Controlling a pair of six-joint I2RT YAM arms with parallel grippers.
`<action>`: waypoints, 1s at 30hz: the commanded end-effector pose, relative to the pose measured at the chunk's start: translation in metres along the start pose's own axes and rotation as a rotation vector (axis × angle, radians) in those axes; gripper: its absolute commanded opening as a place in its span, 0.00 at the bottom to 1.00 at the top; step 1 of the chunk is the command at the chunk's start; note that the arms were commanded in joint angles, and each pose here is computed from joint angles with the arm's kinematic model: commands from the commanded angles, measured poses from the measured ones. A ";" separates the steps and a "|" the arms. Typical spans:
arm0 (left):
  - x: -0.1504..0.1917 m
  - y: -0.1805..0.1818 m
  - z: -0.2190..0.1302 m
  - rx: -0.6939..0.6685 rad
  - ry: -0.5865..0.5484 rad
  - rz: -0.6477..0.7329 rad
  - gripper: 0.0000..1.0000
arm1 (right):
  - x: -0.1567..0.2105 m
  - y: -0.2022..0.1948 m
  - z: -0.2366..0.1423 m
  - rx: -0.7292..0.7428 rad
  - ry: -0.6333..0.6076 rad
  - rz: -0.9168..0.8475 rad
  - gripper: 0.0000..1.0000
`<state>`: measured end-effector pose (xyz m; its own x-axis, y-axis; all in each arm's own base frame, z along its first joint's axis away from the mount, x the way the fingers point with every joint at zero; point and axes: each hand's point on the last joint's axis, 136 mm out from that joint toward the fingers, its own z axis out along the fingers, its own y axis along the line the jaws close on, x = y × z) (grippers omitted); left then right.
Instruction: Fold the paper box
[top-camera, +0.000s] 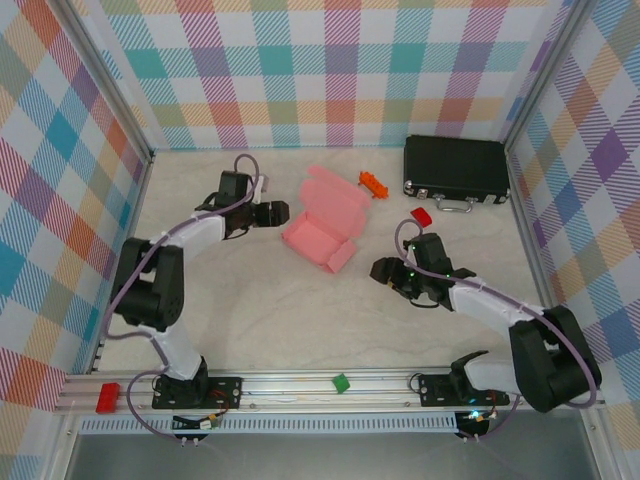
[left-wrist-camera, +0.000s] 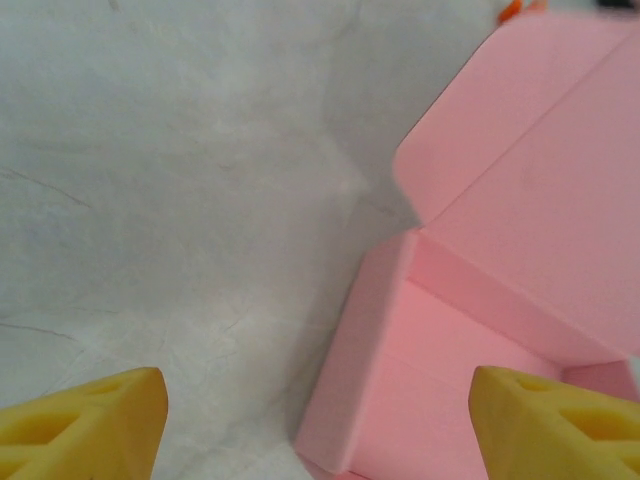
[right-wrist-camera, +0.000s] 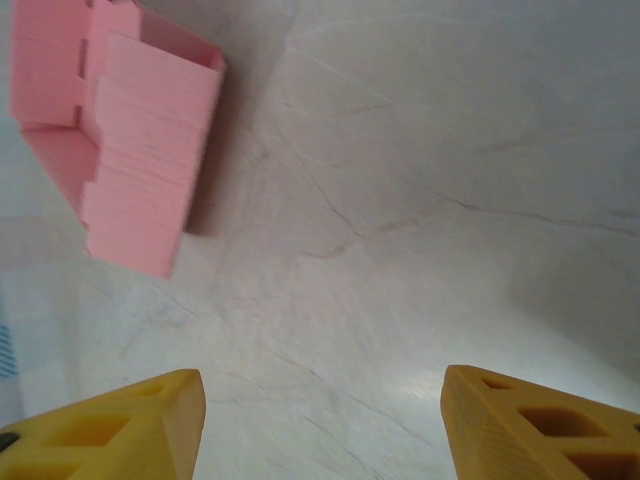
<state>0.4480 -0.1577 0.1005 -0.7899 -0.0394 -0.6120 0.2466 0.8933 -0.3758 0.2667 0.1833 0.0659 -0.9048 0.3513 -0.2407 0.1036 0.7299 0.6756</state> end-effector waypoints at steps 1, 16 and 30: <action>0.001 -0.017 0.013 0.141 0.035 0.071 0.77 | -0.019 0.042 0.007 -0.198 -0.048 -0.007 0.64; 0.030 -0.030 0.044 0.280 0.175 -0.042 0.62 | -0.027 0.060 0.070 -0.302 0.054 0.041 0.47; 0.074 -0.053 0.023 0.225 0.249 -0.135 0.49 | -0.026 0.055 0.087 -0.272 0.103 0.010 0.27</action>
<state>0.3998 -0.2167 0.0439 -0.9261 0.0166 -0.3768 0.2544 0.7652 -0.5915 0.3312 0.2584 0.0479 -0.9328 0.3255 -0.1546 0.0472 0.5358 0.8430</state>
